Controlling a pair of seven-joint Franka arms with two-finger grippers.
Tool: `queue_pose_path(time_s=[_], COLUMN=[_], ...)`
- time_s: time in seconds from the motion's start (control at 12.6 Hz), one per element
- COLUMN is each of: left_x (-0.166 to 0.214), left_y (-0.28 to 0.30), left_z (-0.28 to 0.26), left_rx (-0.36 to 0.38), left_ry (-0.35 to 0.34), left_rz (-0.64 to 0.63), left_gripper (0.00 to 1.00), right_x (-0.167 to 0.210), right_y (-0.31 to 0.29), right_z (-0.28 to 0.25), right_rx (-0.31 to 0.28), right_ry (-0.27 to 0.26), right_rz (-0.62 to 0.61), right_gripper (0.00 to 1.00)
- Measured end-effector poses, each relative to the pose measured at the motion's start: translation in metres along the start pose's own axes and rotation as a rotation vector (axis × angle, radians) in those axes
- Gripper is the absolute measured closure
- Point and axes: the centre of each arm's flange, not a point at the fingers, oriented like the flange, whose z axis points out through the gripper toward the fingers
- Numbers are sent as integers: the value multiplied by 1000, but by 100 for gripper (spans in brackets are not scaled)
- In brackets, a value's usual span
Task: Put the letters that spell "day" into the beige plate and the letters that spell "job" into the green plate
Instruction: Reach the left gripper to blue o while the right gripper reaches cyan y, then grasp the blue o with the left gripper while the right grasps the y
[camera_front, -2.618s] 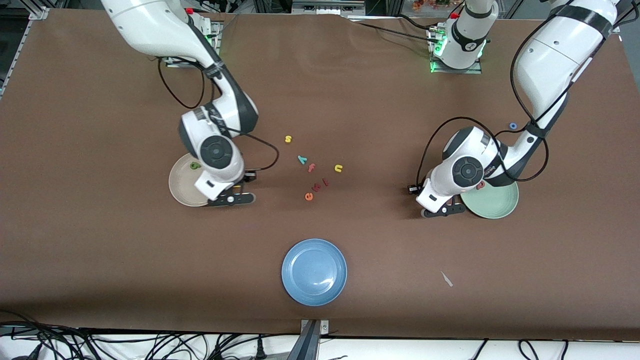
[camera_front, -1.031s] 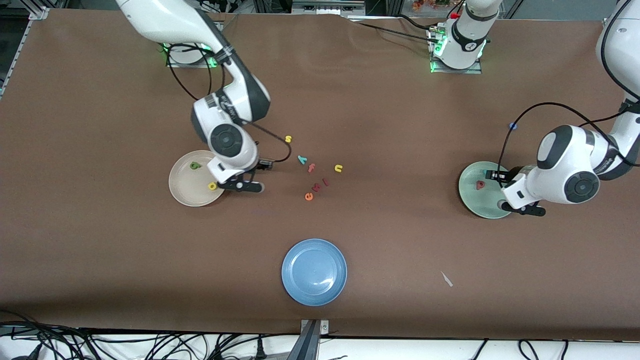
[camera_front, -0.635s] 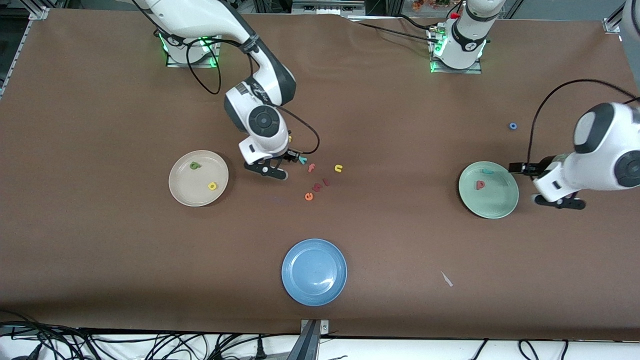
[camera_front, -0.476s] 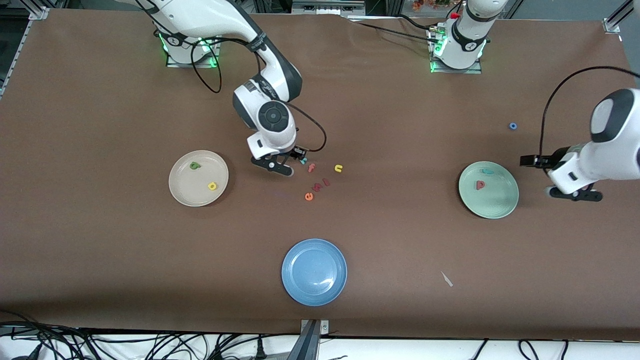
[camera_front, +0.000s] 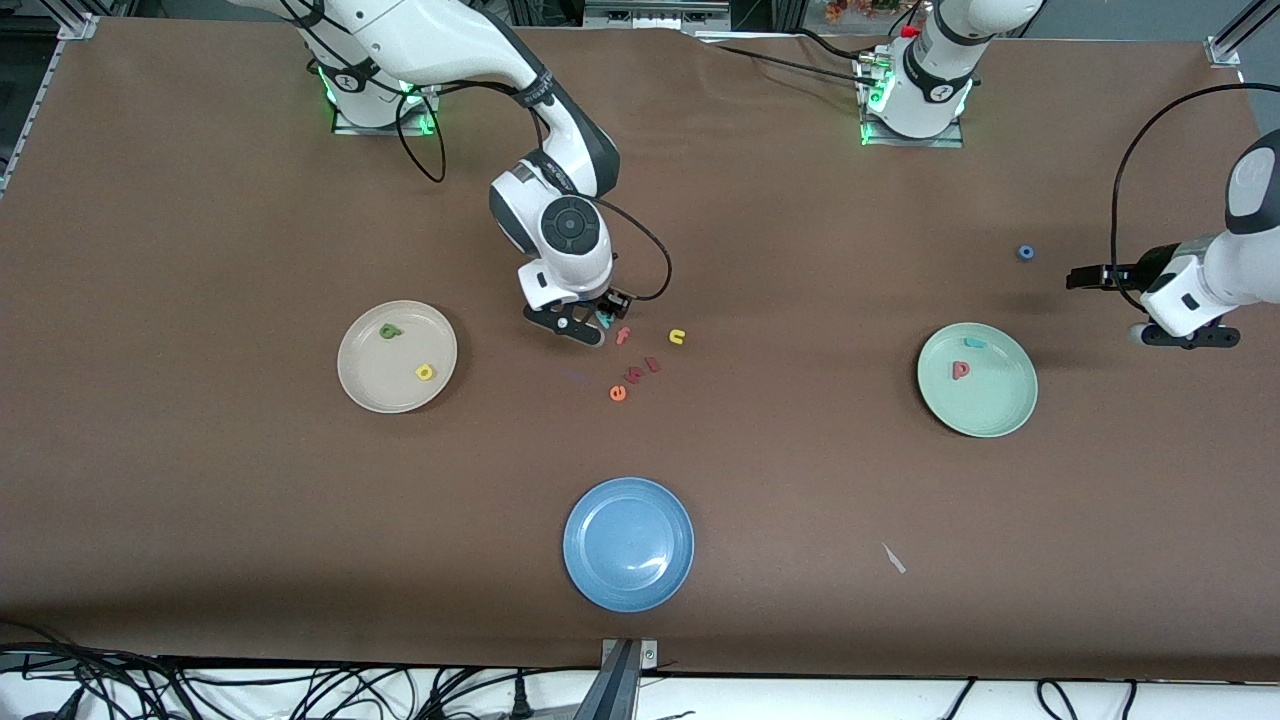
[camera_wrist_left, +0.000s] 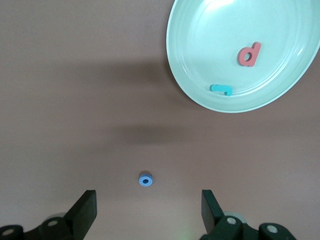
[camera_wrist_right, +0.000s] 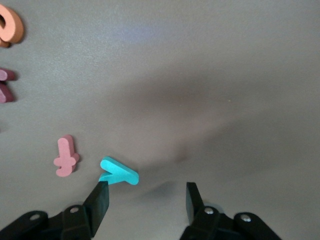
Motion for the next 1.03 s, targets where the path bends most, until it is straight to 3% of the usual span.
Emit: queue_pose_path(time_s=[0.32,0.63,0.79,1.03], left_x=[-2,-17,-25,-30], left_y=[4,-46,-62,-55], left_z=[23,40,55,73], left_rx=[-3,11,-13,-40], left_ry=[29,79,125,127], left_rz=[-67,-139,-168,-206], left_gripper=[10,11,11,11], right_x=[1,2,3,7], right_y=[-1,-3,-3,-12], right_z=[3,0,2,7], right_rx=[3,9,8,16], right_ry=[2,5,5,7], right_rz=[2,2,2,4], right_gripper=[29,29,29,29])
